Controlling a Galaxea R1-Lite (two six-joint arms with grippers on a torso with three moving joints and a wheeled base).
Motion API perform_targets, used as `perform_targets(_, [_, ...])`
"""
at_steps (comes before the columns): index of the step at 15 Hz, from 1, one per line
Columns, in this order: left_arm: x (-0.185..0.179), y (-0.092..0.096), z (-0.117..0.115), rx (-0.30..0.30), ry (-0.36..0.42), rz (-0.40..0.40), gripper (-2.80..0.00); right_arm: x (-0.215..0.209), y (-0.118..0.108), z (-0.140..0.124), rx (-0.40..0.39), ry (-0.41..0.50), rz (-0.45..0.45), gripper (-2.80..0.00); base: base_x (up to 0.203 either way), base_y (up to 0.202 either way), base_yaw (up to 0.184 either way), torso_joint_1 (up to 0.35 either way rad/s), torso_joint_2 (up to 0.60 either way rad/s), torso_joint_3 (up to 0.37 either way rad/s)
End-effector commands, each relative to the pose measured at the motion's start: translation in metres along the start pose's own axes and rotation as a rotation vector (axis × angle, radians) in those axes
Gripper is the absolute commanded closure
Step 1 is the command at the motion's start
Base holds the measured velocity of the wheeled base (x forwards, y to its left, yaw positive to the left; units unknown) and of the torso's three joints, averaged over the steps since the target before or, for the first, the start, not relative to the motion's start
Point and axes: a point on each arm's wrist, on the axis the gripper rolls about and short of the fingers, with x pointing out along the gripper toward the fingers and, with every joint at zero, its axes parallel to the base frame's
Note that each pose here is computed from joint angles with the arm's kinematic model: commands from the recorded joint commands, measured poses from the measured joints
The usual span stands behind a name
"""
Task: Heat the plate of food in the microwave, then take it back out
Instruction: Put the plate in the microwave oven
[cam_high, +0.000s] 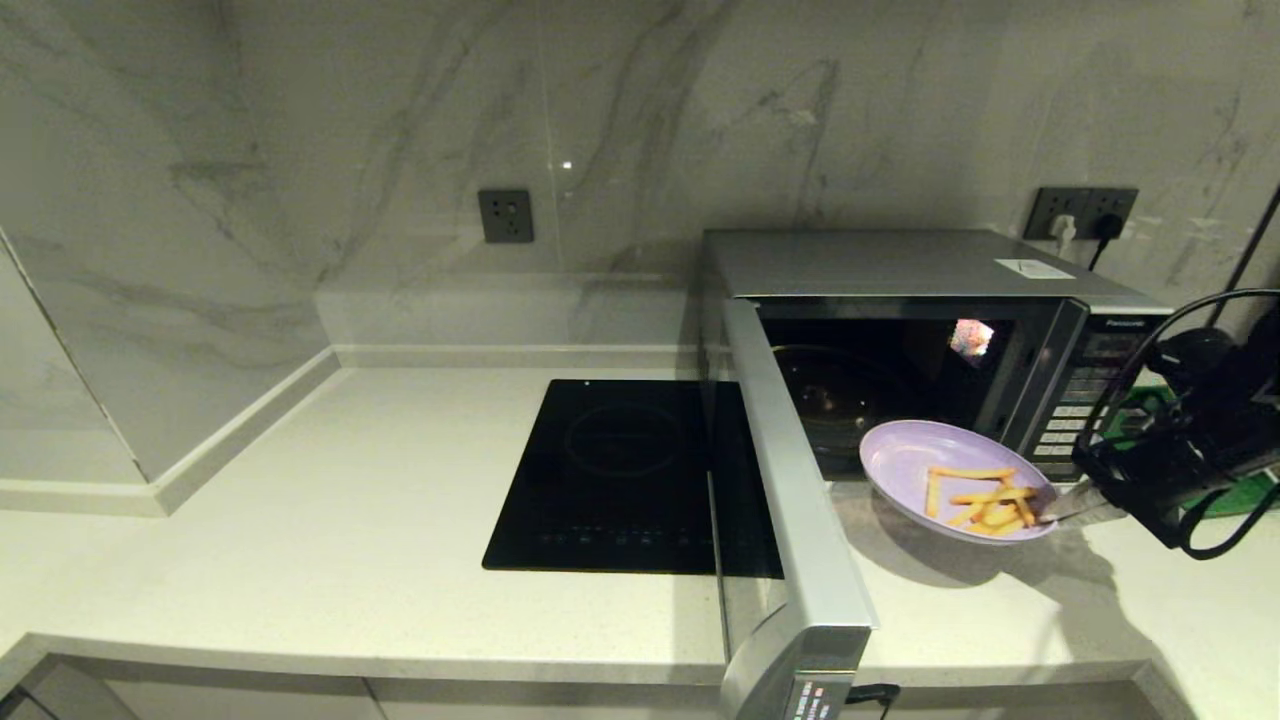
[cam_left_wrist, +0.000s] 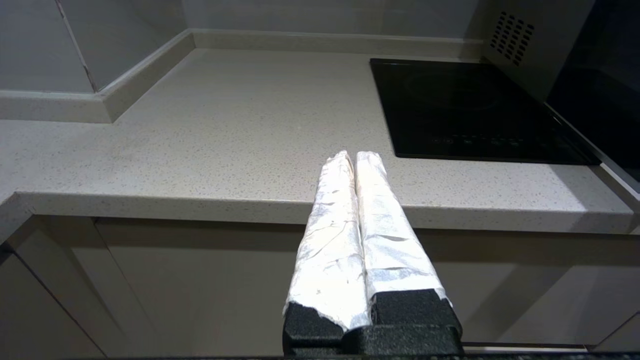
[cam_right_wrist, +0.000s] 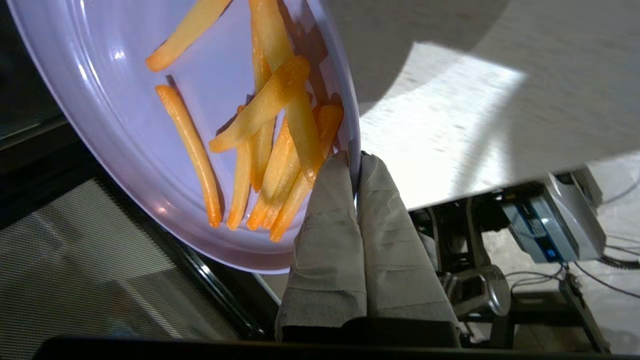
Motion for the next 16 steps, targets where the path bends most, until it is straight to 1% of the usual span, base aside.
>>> perform_targets(1, [0.000,0.000,0.000,0.000,-0.001,0.000,0.00,0.013,0.011,0.007,-0.008,0.010,0.006,0.00,0.000,0.000,0.000,0.000,0.00,0.000])
perform_targets(3, [0.000,0.000,0.000,0.000,-0.001,0.000,0.00,0.022,0.022,0.011,-0.019,0.010,0.013,0.00,0.000,0.000,0.000,0.000,0.00,0.000])
perform_targets(6, [0.000,0.000,0.000,0.000,-0.001,0.000,0.00,0.036,0.045,0.015,-0.002,0.001,0.034,0.00,0.000,0.000,0.000,0.000,0.00,0.000])
perform_targets(10, [0.000,0.000,0.000,0.000,-0.001,0.000,0.00,0.050,0.073,0.008,-0.017,0.009,0.056,0.00,0.000,0.000,0.000,0.000,0.00,0.000])
perform_targets(11, [0.000,0.000,0.000,0.000,-0.001,0.002,0.00,0.051,0.078,0.007,-0.011,0.008,0.062,0.00,0.000,0.000,0.000,0.000,0.00,0.000])
perform_targets(14, [0.000,0.000,0.000,0.000,-0.001,0.000,0.00,0.061,0.091,0.004,-0.027,0.015,0.071,0.00,0.000,0.000,0.000,0.000,0.00,0.000])
perform_targets(16, [0.000,0.000,0.000,0.000,-0.001,0.000,0.00,0.067,0.101,0.004,-0.007,0.010,0.079,0.00,0.000,0.000,0.000,0.000,0.00,0.000])
